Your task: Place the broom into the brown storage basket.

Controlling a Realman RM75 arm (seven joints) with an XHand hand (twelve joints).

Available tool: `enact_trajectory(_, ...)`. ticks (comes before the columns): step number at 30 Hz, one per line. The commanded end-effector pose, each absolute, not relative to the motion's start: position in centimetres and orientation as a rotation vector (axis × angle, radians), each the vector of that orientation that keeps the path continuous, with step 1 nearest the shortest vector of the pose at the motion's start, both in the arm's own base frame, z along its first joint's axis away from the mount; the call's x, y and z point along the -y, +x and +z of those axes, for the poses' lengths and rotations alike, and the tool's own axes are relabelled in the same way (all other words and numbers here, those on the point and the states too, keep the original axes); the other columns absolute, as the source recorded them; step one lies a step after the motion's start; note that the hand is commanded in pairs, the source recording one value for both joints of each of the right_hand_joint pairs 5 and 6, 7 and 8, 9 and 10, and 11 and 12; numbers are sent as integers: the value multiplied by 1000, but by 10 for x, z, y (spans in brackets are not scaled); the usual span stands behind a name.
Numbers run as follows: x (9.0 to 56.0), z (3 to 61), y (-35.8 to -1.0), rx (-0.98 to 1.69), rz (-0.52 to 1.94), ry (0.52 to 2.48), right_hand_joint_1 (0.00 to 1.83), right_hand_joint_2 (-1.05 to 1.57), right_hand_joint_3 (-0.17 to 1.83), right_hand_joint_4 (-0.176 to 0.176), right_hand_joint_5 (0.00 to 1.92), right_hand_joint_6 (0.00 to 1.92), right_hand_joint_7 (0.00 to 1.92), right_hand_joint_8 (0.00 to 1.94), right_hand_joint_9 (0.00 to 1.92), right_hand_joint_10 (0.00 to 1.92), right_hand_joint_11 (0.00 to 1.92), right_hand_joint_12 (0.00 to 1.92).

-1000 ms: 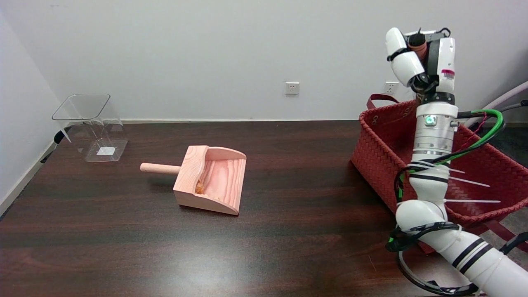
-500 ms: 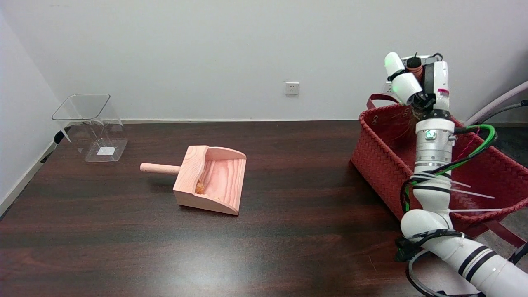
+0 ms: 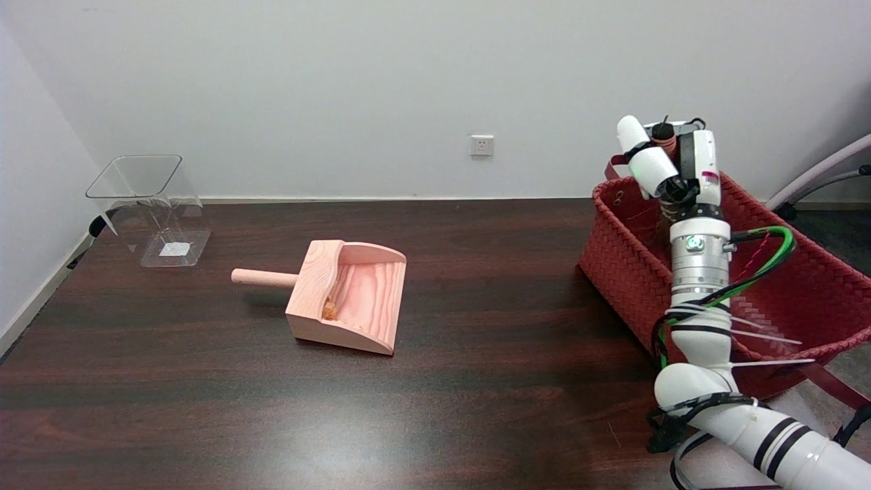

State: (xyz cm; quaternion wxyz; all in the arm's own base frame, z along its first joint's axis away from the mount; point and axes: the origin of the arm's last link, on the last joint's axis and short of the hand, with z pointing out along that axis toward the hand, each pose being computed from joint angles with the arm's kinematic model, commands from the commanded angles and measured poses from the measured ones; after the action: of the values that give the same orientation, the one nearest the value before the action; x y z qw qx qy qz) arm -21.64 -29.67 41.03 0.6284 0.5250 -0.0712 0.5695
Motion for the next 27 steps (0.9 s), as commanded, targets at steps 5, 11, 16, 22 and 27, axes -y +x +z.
enact_trajectory(5, 294, 387, -245, 273, 1311, 1173, 770, 1571, 208, 0, 1920, 1920, 1920, 1920, 1920, 1920, 1920, 1920)
enact_trajectory(11, 293, 388, -248, 268, 1308, 1167, 768, 1571, 206, 0, 1920, 1920, 1920, 1920, 1920, 1920, 1920, 1920)
enact_trajectory(16, 293, 387, -248, 272, 1307, 1170, 753, 1493, 306, 0, 1728, 1728, 1792, 1792, 1728, 1728, 1728, 1728)
enact_trajectory(22, 293, 385, -245, 265, 1313, 1176, 803, 1307, 267, 0, 1112, 1112, 1468, 1468, 1112, 1112, 1112, 1112)
enact_trajectory(27, 291, 383, -241, 244, 1333, 1180, 839, 1206, 172, 0, 722, 722, 1190, 1190, 722, 722, 722, 722)
